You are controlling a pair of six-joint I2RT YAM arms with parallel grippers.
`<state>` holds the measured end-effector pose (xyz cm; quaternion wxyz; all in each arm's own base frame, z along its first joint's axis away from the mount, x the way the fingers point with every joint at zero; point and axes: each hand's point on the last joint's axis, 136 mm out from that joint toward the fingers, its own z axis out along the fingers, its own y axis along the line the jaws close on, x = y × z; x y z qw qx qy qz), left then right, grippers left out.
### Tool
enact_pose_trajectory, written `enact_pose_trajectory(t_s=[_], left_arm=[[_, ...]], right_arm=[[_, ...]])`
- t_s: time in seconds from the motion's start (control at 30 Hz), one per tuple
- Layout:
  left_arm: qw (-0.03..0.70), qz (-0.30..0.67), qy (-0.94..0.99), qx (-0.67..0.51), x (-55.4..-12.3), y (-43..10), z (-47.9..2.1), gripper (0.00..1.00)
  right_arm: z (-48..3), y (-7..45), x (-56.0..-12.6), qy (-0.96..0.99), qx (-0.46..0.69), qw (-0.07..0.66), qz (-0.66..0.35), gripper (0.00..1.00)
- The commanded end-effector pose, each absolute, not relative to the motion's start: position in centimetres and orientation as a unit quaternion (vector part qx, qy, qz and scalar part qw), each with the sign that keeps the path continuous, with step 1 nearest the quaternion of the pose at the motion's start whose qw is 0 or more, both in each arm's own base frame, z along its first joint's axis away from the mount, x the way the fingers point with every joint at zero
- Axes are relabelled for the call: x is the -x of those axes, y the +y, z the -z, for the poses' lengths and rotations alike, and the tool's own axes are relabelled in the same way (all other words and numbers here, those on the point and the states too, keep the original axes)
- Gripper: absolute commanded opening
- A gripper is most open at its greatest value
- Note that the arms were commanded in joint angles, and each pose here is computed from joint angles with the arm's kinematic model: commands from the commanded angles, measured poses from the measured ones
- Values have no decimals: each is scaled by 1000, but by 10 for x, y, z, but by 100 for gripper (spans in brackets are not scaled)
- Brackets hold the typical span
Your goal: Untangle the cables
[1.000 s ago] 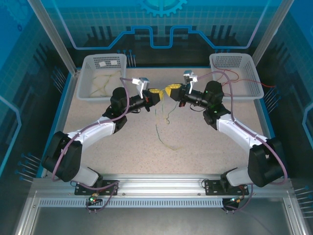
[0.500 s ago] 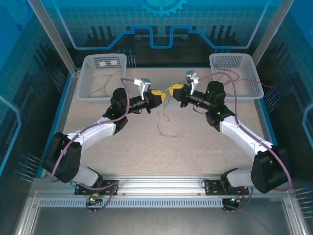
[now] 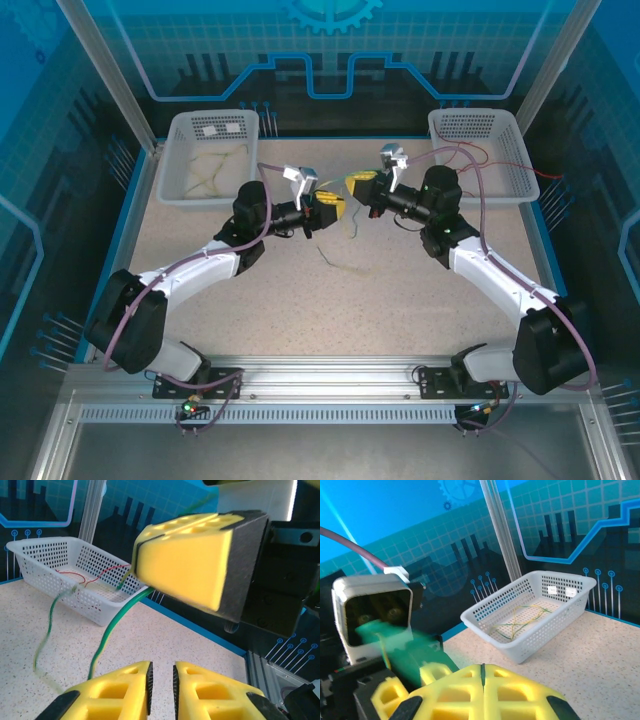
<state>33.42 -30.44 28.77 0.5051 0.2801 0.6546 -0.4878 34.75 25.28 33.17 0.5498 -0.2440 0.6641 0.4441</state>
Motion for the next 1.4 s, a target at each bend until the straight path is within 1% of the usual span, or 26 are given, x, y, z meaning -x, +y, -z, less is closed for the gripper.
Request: enact_pose_trajectory(t_s=[0.0,0.17,0.43,0.5,0.6,0.77,0.83,0.9,0.97,1.0,1.07,1.1,1.2,1.23,1.3,1.37], left_arm=[[514,477,652,-287,-341,-308,-292,21],[515,476,654,-285,-344,-308,-290,22],[517,461,662,-285,-346,-306,-287,23],[521,457,662,-286,-346,-305,-287,23],[526,450,665,-280,-348,-303,-287,25],[526,450,664,-282,-348,-303,-287,25],[527,450,664,-282,-349,-303,-286,25],[526,453,661,-285,-348,-305,-286,30],[522,462,655,-292,-345,-307,-288,31],[521,468,650,-296,-343,-309,-291,34],[519,477,643,-299,-340,-310,-293,31],[517,483,639,-301,-338,-312,-295,32],[516,485,640,-297,-338,-312,-295,39],[516,484,642,-297,-339,-311,-294,40],[514,482,642,-300,-337,-311,-292,38],[514,479,646,-298,-339,-312,-290,39]], right_arm=[[-354,258,-335,638,245,549,-481,0],[-355,270,-326,636,250,500,-533,0],[-355,274,-310,654,253,460,-544,0],[-353,270,-308,665,250,467,-527,0],[-342,255,-314,696,227,481,-482,0],[-332,232,-322,723,194,506,-428,0],[-331,229,-324,727,189,502,-429,0],[-332,233,-322,723,195,493,-443,0],[-333,241,-319,714,203,486,-461,0],[-333,244,-318,709,210,486,-466,0],[-328,248,-319,713,213,485,-458,0],[-326,248,-321,717,211,485,-454,0],[-326,247,-324,717,206,484,-457,0],[-325,248,-324,717,208,483,-458,0],[-328,251,-323,713,210,480,-466,0],[-330,255,-320,708,214,472,-480,0]])
